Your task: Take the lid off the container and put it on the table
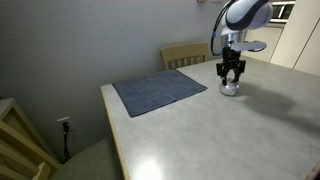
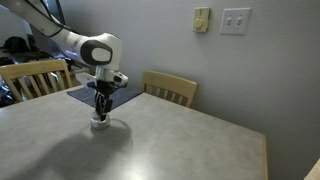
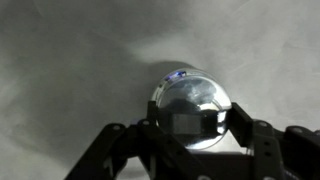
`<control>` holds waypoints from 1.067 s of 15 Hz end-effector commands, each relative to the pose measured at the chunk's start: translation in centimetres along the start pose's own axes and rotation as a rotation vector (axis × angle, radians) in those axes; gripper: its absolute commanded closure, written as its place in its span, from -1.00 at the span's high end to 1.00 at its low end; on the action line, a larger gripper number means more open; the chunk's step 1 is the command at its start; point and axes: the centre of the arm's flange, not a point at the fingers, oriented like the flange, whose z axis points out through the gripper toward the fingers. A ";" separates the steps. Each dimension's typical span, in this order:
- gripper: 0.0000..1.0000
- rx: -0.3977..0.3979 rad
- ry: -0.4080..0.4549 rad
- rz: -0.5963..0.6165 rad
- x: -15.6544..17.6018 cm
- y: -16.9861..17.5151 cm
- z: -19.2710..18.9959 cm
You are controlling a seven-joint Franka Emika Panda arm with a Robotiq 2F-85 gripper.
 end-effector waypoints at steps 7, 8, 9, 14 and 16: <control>0.08 0.019 -0.013 -0.020 -1.1 0.4 -0.3; 0.06 0.017 -0.009 -0.021 -1.3 0.3 -0.4; 0.05 0.015 -0.007 -0.023 -1.5 0.2 -0.6; -0.12 0.014 0.004 -0.033 -2.1 -0.3 -1.4; -0.12 0.012 0.014 -0.035 -2.5 -0.5 -1.9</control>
